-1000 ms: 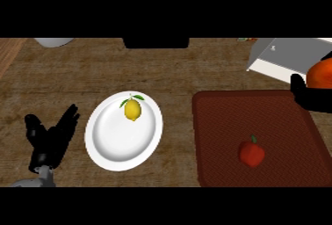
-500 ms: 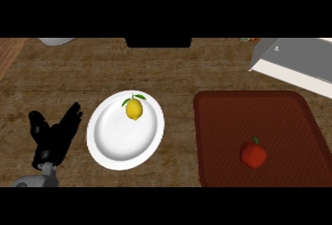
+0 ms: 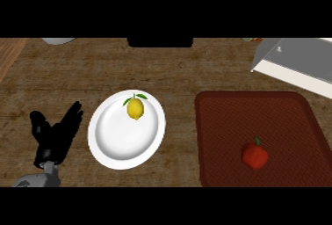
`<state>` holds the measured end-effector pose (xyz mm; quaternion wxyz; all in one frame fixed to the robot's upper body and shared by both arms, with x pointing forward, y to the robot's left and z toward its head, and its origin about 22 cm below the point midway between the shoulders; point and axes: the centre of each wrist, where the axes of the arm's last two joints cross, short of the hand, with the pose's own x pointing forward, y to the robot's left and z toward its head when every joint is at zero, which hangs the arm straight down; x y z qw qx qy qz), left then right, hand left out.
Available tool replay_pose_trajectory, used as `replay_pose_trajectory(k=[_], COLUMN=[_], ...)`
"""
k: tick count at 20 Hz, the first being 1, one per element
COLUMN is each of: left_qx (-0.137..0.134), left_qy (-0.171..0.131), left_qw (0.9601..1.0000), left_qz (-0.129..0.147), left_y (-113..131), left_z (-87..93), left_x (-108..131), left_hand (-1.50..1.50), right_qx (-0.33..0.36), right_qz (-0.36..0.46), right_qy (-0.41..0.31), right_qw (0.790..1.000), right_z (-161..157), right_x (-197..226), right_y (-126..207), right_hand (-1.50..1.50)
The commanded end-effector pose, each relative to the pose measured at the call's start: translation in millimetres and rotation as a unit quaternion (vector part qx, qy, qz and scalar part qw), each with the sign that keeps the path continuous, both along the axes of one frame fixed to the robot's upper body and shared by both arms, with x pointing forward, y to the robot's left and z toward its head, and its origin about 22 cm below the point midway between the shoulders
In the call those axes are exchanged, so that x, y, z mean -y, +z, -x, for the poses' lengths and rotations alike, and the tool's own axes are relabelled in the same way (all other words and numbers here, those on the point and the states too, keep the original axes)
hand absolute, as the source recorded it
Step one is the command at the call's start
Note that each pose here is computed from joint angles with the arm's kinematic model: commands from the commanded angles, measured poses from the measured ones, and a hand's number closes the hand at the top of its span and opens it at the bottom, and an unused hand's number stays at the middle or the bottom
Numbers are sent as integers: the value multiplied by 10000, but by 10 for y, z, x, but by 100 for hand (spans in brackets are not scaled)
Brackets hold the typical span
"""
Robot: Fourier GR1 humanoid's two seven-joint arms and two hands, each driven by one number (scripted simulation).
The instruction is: Pick the squash from the tray and place it in the tiered shelf
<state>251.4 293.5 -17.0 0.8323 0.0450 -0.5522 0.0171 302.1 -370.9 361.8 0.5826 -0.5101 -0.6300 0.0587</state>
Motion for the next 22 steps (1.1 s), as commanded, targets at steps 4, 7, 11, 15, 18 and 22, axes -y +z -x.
replay_pose_trajectory(k=[4, 7, 11, 15, 18, 22], left_qx=[-346, -183, -256, -241, -295, -296], left_qy=[48, -15, -31, -26, -101, -137], left_qw=[9994, 9998, 9996, 9997, 9995, 9994], left_qz=[84, -42, 85, 82, 83, 72], left_y=[-203, -74, -98, -42, -122, -47], left_z=[132, -31, -120, -67, 10, -78], left_x=[-17, 208, 205, 46, 170, 42], left_hand=[0, 0, 0, 0, 0, 0], right_qx=[-392, -526, -492, -365, -455, -242], right_qz=[275, 386, 497, 337, 625, 527], right_qy=[217, 208, 112, 16, 15, 15], right_qw=[9986, 9977, 9975, 9988, 9970, 9983], right_z=[-254, -415, -582, -684, -775, -778], right_x=[285, 485, 279, 675, 610, 831], right_y=[-114, -185, -151, -385, -408, -552], right_hand=[150, 150, 150, 150, 150, 150])
